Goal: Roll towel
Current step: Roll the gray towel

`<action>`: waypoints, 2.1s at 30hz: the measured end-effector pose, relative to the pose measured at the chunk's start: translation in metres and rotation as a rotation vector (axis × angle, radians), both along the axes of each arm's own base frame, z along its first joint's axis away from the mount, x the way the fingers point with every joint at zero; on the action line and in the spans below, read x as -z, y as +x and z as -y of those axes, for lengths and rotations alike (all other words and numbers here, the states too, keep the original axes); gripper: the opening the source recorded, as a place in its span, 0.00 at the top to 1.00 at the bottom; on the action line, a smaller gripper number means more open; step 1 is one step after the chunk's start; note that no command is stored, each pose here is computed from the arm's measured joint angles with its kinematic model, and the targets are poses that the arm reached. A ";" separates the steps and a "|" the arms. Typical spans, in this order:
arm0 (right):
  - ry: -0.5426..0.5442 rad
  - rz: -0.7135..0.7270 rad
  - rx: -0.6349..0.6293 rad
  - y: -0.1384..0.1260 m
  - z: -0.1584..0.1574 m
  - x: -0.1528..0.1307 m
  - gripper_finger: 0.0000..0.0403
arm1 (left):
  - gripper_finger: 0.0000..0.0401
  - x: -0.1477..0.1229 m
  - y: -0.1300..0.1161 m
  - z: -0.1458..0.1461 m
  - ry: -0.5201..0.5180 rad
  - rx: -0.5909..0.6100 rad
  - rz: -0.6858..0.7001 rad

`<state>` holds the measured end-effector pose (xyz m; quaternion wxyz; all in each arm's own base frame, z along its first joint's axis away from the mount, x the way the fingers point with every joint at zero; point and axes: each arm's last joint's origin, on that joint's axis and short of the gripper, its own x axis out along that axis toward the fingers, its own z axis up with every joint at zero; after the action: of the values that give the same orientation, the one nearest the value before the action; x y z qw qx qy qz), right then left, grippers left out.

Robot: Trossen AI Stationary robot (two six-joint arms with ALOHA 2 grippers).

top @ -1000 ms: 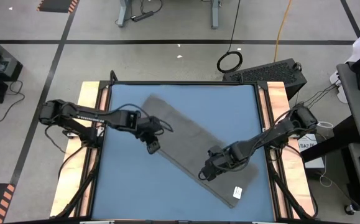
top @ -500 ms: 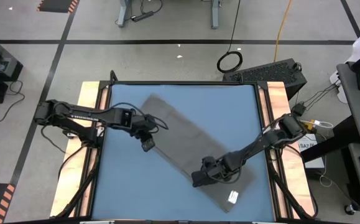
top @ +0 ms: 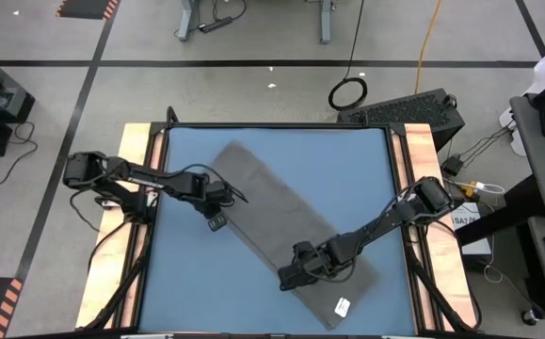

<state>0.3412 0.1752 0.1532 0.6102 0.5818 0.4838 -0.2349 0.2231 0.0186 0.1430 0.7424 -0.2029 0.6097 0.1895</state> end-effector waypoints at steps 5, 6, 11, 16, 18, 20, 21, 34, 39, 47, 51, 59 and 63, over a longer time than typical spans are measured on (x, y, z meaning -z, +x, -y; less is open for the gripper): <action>-0.024 -0.039 -0.092 0.006 0.003 -0.016 1.00 | 0.94 0.001 0.006 -0.013 -0.002 -0.063 0.071; -0.026 -0.049 -0.118 0.007 0.005 -0.020 1.00 | 0.95 -0.002 0.006 -0.015 -0.034 -0.071 0.075; -0.073 -0.073 -0.213 0.013 0.024 -0.047 1.00 | 0.99 -0.041 0.001 -0.018 -0.081 -0.177 0.074; -0.130 -0.042 -0.273 0.021 0.060 -0.071 1.00 | 0.98 -0.068 -0.017 -0.014 -0.101 -0.307 0.083; -0.151 -0.006 -0.284 0.025 0.077 -0.078 1.00 | 0.96 -0.073 -0.024 -0.011 -0.138 -0.347 0.087; -0.172 0.019 -0.279 0.031 0.097 -0.081 1.00 | 0.92 -0.076 -0.029 -0.008 -0.156 -0.404 0.083; -0.184 0.031 -0.275 0.034 0.107 -0.082 1.00 | 0.90 -0.075 -0.031 -0.008 -0.163 -0.456 0.079; -0.269 0.040 -0.377 0.051 0.218 -0.049 1.00 | 0.84 -0.049 -0.027 -0.007 -0.132 -0.686 0.172; -0.283 -0.034 -0.394 0.050 0.236 -0.029 1.00 | 0.84 -0.027 -0.021 -0.019 -0.110 -0.740 0.191; -0.255 0.035 -0.380 0.043 0.246 -0.049 1.00 | 0.84 -0.057 -0.025 -0.028 -0.215 -0.763 0.202; -0.299 0.122 -0.321 0.035 0.263 -0.084 1.00 | 0.83 -0.084 -0.039 -0.035 -0.181 -0.863 0.155; -0.371 0.203 -0.260 0.027 0.296 -0.113 1.00 | 0.59 -0.090 -0.061 -0.075 -0.132 -0.952 0.087; -0.387 0.211 -0.282 0.026 0.300 -0.113 1.00 | 0.46 -0.079 -0.064 -0.094 -0.123 -0.952 0.021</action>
<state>0.3672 -0.1246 0.2666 0.7840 0.4024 0.4397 -0.1736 0.1588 0.1123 0.2224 0.5658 -0.5051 0.4514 0.4700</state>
